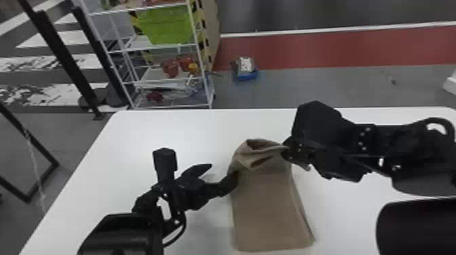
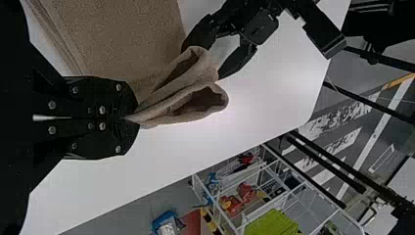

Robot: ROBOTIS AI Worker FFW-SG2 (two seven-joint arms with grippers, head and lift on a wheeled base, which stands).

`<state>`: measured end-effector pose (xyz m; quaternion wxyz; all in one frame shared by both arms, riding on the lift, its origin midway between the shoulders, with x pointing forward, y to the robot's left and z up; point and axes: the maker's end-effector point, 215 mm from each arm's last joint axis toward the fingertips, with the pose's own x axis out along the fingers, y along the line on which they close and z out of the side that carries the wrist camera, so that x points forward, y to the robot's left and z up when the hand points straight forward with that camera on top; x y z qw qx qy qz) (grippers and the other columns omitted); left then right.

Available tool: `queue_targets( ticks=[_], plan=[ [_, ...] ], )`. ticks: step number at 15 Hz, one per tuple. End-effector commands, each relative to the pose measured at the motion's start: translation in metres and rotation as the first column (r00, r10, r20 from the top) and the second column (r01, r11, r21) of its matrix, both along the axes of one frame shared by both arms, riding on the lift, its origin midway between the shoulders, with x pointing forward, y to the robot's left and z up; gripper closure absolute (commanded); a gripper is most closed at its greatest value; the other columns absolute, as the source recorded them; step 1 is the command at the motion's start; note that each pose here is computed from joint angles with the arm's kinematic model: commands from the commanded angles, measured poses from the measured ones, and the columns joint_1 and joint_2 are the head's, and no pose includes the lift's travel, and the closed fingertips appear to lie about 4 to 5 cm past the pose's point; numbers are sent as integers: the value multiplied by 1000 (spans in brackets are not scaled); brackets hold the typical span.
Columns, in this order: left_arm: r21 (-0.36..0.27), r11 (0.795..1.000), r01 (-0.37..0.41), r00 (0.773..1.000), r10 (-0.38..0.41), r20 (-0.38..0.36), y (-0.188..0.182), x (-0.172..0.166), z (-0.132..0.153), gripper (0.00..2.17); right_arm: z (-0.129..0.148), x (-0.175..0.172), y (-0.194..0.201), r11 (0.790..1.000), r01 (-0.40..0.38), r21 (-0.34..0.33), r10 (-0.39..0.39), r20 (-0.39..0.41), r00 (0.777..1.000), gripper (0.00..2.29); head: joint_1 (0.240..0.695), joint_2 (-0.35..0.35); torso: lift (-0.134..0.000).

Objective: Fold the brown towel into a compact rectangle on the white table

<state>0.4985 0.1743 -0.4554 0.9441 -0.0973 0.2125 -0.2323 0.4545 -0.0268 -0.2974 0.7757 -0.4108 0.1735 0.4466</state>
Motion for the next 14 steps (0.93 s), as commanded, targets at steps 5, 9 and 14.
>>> queue_targets(
  ticks=[5, 9, 14],
  plan=[
    [-8, 1000, 5, 1000, -5, 12, -3, -3, 7, 73, -5, -2, 0, 1000, -1, -4, 1, -10, 1000, 1598, 695, 170, -123],
    [4, 1000, 4, 1000, -4, 15, -5, 7, 9, 73, -8, -11, 5, 1000, -13, 4, 13, -28, 1000, 1598, 695, 171, -123],
    [14, 1000, 5, 1000, -5, 10, -5, 10, 6, 73, -23, -36, 4, 998, -52, -27, 50, -71, 996, 1598, 695, 175, -123]
  ],
)
